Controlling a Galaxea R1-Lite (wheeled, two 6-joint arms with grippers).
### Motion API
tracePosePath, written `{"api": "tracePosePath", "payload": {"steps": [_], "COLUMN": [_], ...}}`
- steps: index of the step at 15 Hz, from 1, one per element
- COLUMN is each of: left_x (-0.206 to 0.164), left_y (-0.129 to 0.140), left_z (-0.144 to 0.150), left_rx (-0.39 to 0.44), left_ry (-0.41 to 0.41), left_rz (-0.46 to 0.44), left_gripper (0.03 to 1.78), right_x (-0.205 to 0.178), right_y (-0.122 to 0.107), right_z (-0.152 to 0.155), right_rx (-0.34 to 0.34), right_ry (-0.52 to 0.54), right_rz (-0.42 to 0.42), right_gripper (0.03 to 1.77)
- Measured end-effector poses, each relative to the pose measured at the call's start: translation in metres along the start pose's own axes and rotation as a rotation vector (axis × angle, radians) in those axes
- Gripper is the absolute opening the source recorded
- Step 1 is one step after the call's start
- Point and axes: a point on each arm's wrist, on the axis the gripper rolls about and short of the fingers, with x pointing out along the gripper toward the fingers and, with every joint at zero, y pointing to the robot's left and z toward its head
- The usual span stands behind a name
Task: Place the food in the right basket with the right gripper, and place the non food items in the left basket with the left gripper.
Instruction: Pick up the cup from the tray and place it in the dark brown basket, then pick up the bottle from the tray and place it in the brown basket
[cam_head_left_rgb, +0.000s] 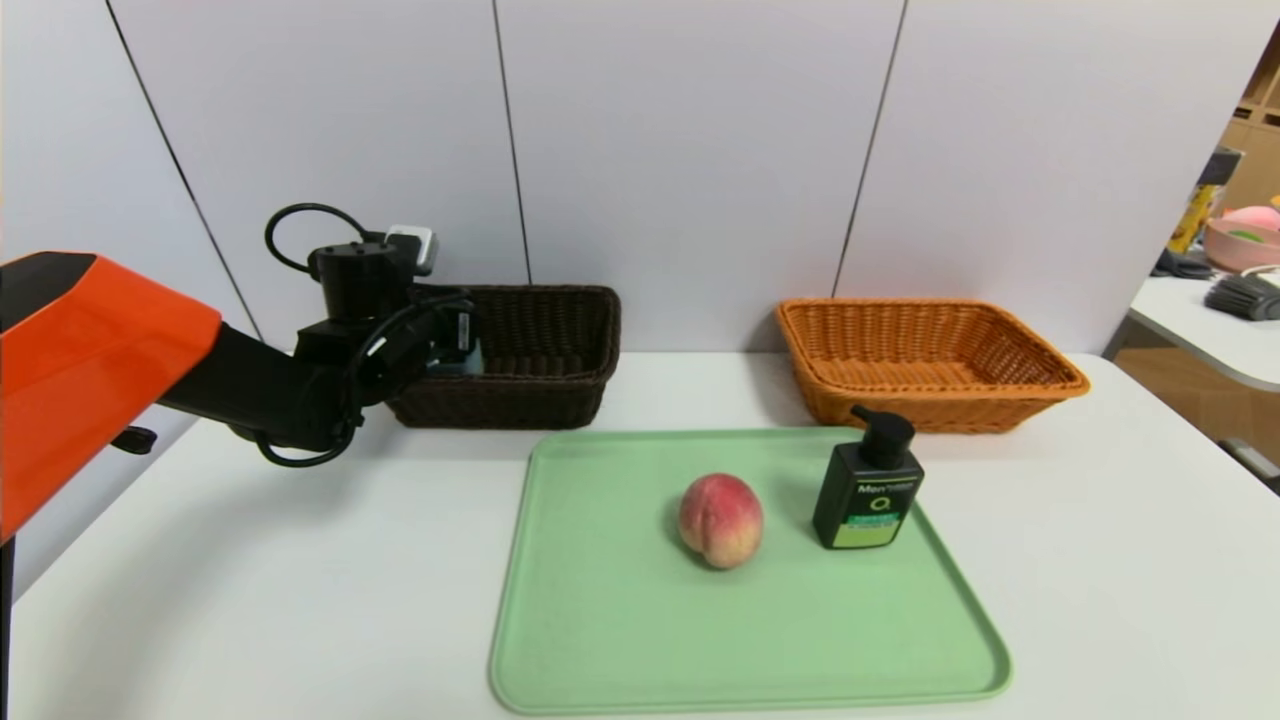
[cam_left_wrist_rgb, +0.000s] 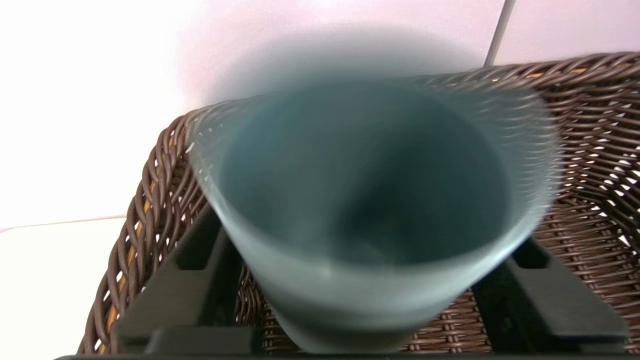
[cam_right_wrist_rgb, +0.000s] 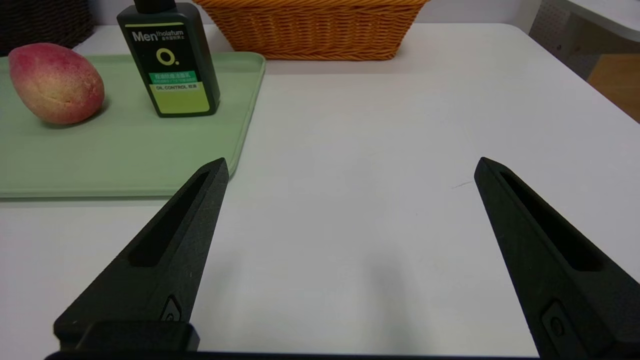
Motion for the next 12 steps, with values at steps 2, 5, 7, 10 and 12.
{"api": "tracePosePath", "payload": {"steps": [2, 5, 7, 10, 12], "left_x": [0.0, 0.0, -0.002, -0.012, -0.026], "left_y": [0.001, 0.002, 0.003, 0.005, 0.005], "left_z": [0.0, 0.001, 0.006, 0.02, 0.035], "left_rx": [0.0, -0.001, 0.0, 0.005, 0.013], "left_ry": [0.0, -0.002, -0.012, -0.013, -0.019], "left_rz": [0.003, 0.004, 0.004, 0.002, -0.004], "left_gripper": [1.41, 1.5, 1.55, 1.6, 1.62], "right_x": [0.0, 0.0, 0.0, 0.0, 0.0], "right_y": [0.0, 0.0, 0.0, 0.0, 0.0], "right_z": [0.0, 0.0, 0.0, 0.0, 0.0], "right_rx": [0.001, 0.001, 0.0, 0.0, 0.0], "right_ry": [0.0, 0.0, 0.0, 0.0, -0.001], "right_rz": [0.0, 0.0, 0.0, 0.0, 0.0], "right_gripper": [1.7, 1.7, 1.7, 1.7, 1.7]}}
